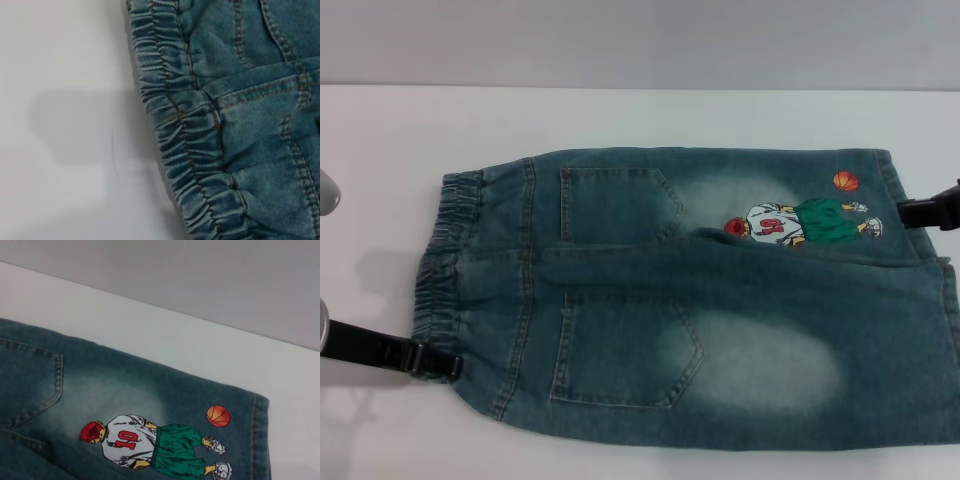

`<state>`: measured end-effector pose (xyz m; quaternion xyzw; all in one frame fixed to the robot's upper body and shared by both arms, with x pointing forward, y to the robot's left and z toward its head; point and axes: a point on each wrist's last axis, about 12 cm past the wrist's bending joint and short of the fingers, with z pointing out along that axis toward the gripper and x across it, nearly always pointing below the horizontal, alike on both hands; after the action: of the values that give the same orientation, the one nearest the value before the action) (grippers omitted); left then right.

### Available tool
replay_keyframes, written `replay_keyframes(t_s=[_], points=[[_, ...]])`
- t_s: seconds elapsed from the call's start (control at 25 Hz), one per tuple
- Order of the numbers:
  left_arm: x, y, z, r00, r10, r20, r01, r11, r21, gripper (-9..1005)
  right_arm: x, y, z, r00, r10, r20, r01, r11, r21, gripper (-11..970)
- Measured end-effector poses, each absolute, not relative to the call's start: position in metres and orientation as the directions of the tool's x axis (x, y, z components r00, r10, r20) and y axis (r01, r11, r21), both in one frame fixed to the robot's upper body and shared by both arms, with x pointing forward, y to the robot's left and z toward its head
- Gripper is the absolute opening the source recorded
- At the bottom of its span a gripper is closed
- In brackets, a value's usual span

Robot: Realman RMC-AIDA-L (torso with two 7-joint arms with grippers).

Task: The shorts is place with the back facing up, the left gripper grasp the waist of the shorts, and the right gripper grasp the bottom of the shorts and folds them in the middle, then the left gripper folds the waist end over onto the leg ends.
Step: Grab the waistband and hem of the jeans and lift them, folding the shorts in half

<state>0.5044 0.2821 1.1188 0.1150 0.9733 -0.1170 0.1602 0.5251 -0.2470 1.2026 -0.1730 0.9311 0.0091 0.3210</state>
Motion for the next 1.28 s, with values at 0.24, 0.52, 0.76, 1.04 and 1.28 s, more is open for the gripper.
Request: replay_keyframes(t_s=[0.24,0.52,0.76,1.04,1.28], points=[[0.506,0.281,1.115,-0.927,0.188,-0.326,0.26,0.945,-0.196,822,0.526,-0.245,1.203,-0.732,-0.323,-0.6,-0.335,0.937,-0.096,704],[0.507,0.279,1.114,-0.927,0.193,-0.322,0.265,0.944,-0.199,821,0.526,-0.245,1.203,-0.731,-0.323,-0.6,-0.335,0.937,-0.097,703],[0.508,0.278,1.114,-0.926,0.194,-0.323,0.267,0.943,-0.201,820,0.526,-0.245,1.203,-0.732,-0.323,-0.6,-0.334,0.937,-0.098,703],[0.51,0.28,1.108,-0.931,0.202,-0.305,0.271,0.941,-0.205,716,0.526,-0.245,1.205,-0.734,-0.335,-0.591,-0.335,0.935,-0.113,703],[0.508,0.282,1.108,-0.927,0.2,-0.316,0.271,0.941,-0.2,551,0.526,-0.244,1.205,-0.734,-0.342,-0.587,-0.336,0.934,-0.124,703]])
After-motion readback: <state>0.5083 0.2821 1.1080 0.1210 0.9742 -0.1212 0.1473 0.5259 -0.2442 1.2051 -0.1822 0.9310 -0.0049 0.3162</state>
